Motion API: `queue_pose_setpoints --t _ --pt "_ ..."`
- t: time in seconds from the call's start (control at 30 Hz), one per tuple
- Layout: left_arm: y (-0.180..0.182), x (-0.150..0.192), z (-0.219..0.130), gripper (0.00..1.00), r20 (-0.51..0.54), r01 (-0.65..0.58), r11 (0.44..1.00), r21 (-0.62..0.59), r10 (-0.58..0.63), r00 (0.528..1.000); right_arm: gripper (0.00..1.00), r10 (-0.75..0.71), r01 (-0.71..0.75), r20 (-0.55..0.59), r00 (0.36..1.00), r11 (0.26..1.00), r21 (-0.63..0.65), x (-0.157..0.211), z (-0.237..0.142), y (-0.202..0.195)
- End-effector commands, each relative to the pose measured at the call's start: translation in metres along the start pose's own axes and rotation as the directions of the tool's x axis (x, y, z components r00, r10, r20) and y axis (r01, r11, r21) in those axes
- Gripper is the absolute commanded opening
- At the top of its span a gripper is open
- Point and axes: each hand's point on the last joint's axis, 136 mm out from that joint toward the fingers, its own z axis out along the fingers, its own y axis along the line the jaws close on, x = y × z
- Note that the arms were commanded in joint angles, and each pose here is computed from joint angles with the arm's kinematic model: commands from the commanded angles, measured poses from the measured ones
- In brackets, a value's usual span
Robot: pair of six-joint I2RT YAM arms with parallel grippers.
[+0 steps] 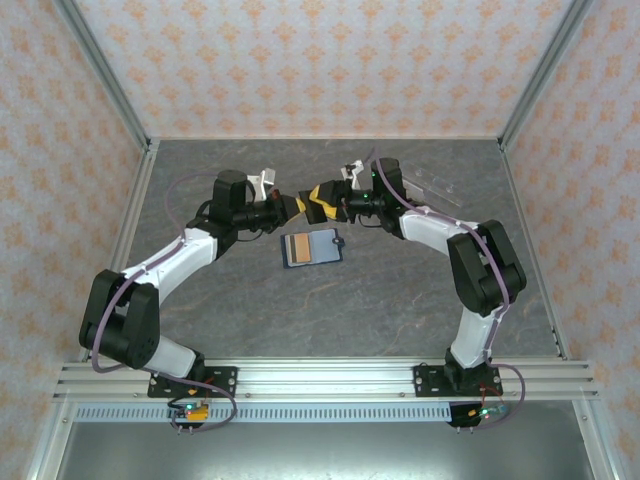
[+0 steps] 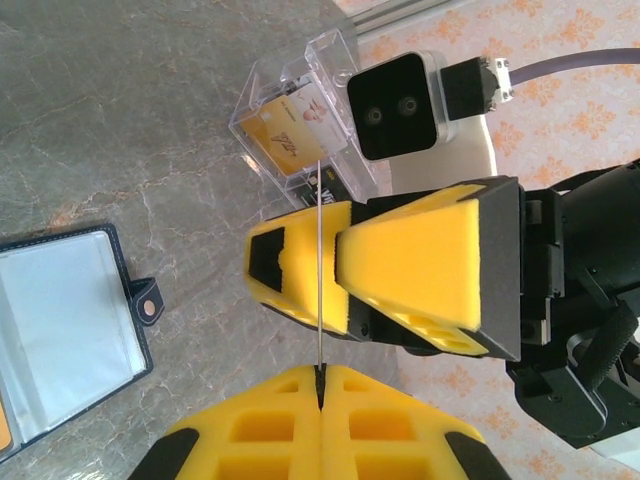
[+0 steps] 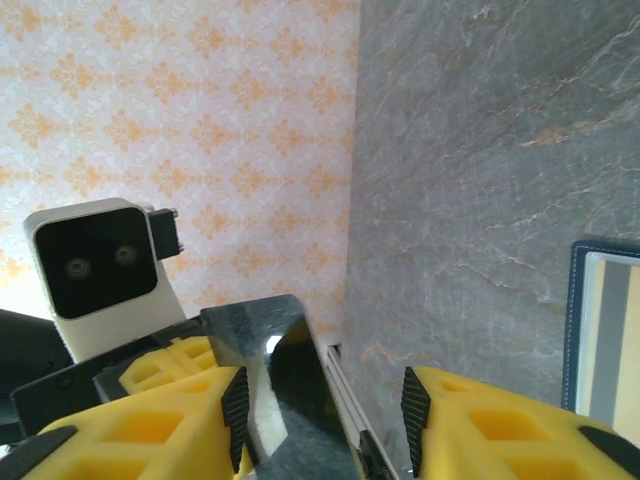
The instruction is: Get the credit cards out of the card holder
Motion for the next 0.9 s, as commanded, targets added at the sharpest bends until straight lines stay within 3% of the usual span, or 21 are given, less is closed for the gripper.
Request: queue_pose_setpoints --t 0.0,0.1,0.2,0.33,0.43,0.57,0.67,0.87 --pt "0.008 -0.004 0.004 0.00 0.007 0.027 1.000 0.006 -0.027 1.000 0.40 -0.053 0.052 -0.015 0.998 0.996 -0.067 0.003 -0.003 0.018" --pt "0.012 -0.004 0.005 0.00 0.007 0.039 0.999 0.003 -0.039 0.999 0.31 -0.060 0.059 -0.021 0.998 0.996 -0.062 0.006 -0.004 0.017" --pt "0.015 -0.005 0.004 0.00 0.012 0.050 0.999 -0.005 -0.050 0.999 0.16 -0.074 0.073 -0.020 0.997 0.996 -0.054 0.008 -0.006 0.017" --pt "0.028 -0.006 0.001 0.02 0.018 0.078 0.994 -0.076 -0.077 0.997 0.00 -0.134 0.135 -0.007 0.991 0.989 0.062 0.006 -0.011 0.006" --pt "0.052 -0.005 -0.008 0.23 0.039 0.074 0.971 -0.226 -0.067 0.997 0.00 -0.253 0.244 0.002 0.967 0.935 0.256 -0.001 -0.026 -0.008" --pt "0.095 -0.015 -0.036 0.50 0.117 0.080 0.862 -0.501 -0.024 0.993 0.00 -0.428 0.353 -0.008 0.904 0.737 0.577 -0.027 -0.062 -0.036" --pt "0.117 -0.023 -0.052 0.65 0.166 0.108 0.797 -0.595 -0.010 0.986 0.00 -0.525 0.393 -0.034 0.850 0.592 0.704 -0.050 -0.092 -0.045" --pt "0.147 -0.026 -0.077 0.88 0.186 0.120 0.679 -0.724 0.024 0.982 0.00 -0.651 0.414 -0.064 0.756 0.402 0.817 -0.090 -0.160 -0.047"
